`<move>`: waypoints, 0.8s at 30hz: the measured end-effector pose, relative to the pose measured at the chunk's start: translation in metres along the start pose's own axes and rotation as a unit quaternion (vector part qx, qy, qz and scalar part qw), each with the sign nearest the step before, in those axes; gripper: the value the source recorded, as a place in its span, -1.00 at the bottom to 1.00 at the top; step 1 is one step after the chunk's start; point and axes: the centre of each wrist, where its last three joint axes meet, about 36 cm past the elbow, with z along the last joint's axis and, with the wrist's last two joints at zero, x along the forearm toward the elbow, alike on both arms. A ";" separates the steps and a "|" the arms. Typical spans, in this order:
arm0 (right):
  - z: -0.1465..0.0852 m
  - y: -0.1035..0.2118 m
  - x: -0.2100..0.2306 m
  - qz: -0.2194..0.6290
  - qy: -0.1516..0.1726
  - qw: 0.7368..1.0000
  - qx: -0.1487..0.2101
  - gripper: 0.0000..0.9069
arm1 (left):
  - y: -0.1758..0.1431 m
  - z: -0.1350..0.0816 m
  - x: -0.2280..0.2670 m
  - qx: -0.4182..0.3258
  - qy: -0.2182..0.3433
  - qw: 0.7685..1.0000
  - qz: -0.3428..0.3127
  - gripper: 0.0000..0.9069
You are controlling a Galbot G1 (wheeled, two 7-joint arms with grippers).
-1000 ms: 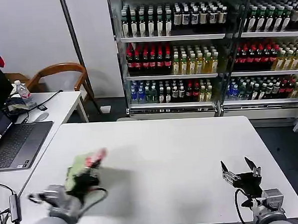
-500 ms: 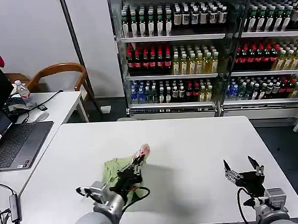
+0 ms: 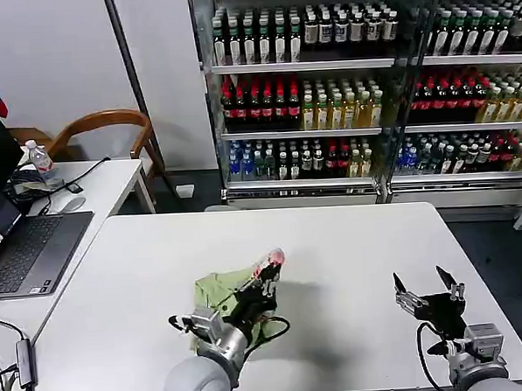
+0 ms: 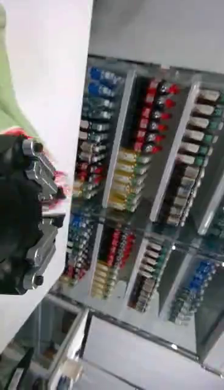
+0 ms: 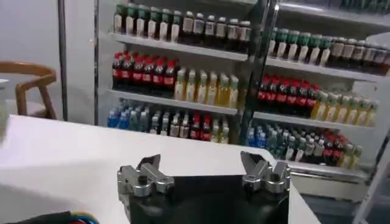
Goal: Fold and organize the clothes.
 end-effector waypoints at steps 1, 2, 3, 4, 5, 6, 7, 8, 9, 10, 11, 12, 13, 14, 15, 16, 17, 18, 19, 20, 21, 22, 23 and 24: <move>0.000 0.000 -0.002 -0.001 -0.002 1.000 0.000 1.00 | 0.000 0.001 -0.001 0.000 0.000 1.000 0.003 1.00; 0.000 0.000 -0.004 -0.001 -0.004 1.000 -0.002 1.00 | 0.000 0.001 -0.003 -0.001 -0.002 1.000 0.005 1.00; -0.001 0.001 -0.006 -0.003 -0.006 1.000 -0.003 1.00 | 0.000 0.002 -0.005 -0.001 -0.003 1.000 0.006 1.00; -0.001 0.001 -0.009 -0.003 -0.008 1.000 -0.004 1.00 | 0.000 0.002 -0.007 -0.001 -0.005 1.000 0.007 1.00; -0.001 0.002 -0.011 -0.004 -0.011 1.000 -0.005 1.00 | 0.001 0.003 -0.008 -0.001 -0.006 1.000 0.010 1.00; -0.001 0.003 -0.013 -0.005 -0.014 1.000 -0.006 1.00 | 0.000 0.003 -0.008 0.000 -0.008 1.000 0.012 1.00; -0.001 0.004 -0.016 -0.005 -0.018 1.000 -0.007 1.00 | -0.001 0.004 -0.009 0.000 -0.010 1.000 0.015 1.00; -0.001 0.005 -0.018 -0.007 -0.021 1.000 -0.006 1.00 | -0.001 0.004 -0.009 0.000 -0.012 1.000 0.017 1.00; -0.001 0.006 -0.020 -0.008 -0.023 1.000 -0.005 1.00 | -0.001 0.003 -0.009 0.000 -0.016 1.000 0.019 1.00; -0.001 0.007 -0.022 -0.009 -0.026 1.000 -0.004 1.00 | 0.000 0.003 -0.009 -0.001 -0.019 1.000 0.020 1.00; -0.001 0.008 -0.024 -0.010 -0.028 1.000 -0.002 1.00 | 0.001 0.001 -0.009 -0.002 -0.024 1.000 0.020 1.00; -0.001 0.008 -0.025 -0.011 -0.030 0.999 -0.001 1.00 | 0.002 0.000 -0.009 -0.004 -0.028 0.999 0.021 1.00; -0.001 0.009 -0.027 -0.012 -0.032 0.999 0.001 1.00 | 0.005 -0.002 -0.008 -0.007 -0.034 0.999 0.019 1.00; -0.001 0.010 -0.029 -0.013 -0.035 0.999 0.003 1.00 | 0.008 -0.003 -0.007 -0.010 -0.039 0.999 0.017 1.00; -0.001 0.011 -0.031 -0.013 -0.038 0.999 0.004 1.00 | 0.012 -0.003 -0.006 -0.016 -0.044 0.999 0.013 1.00; 0.000 0.011 -0.034 -0.015 -0.041 0.999 0.005 1.00 | 0.018 -0.004 -0.004 -0.024 -0.050 0.998 0.008 1.00; 0.001 0.012 -0.037 -0.016 -0.045 0.999 0.007 1.00 | 0.025 -0.004 -0.003 -0.034 -0.056 0.998 0.002 1.00; 0.003 0.013 -0.039 -0.017 -0.048 0.999 0.009 1.00 | 0.034 -0.004 -0.001 -0.045 -0.063 0.997 -0.007 1.00; 0.004 0.014 -0.042 -0.018 -0.051 0.998 0.012 1.00 | 0.044 -0.003 0.001 -0.061 -0.070 0.996 -0.019 1.00; 0.006 0.015 -0.046 -0.018 -0.054 0.998 0.015 1.00 | 0.054 -0.003 0.004 -0.073 -0.075 0.994 -0.031 1.00; 0.007 0.016 -0.049 -0.019 -0.057 0.998 0.018 1.00 | 0.065 -0.002 0.007 -0.085 -0.079 0.992 -0.043 1.00; 0.009 0.017 -0.052 -0.019 -0.060 0.998 0.020 1.00 | 0.078 -0.002 0.011 -0.097 -0.084 0.990 -0.057 1.00; 0.011 0.019 -0.056 -0.021 -0.062 0.998 0.021 1.00 | 0.089 -0.002 0.014 -0.108 -0.087 0.988 -0.069 1.00; 0.014 0.021 -0.060 -0.024 -0.066 0.997 0.022 1.00 | 0.101 -0.002 0.018 -0.119 -0.090 0.986 -0.081 1.00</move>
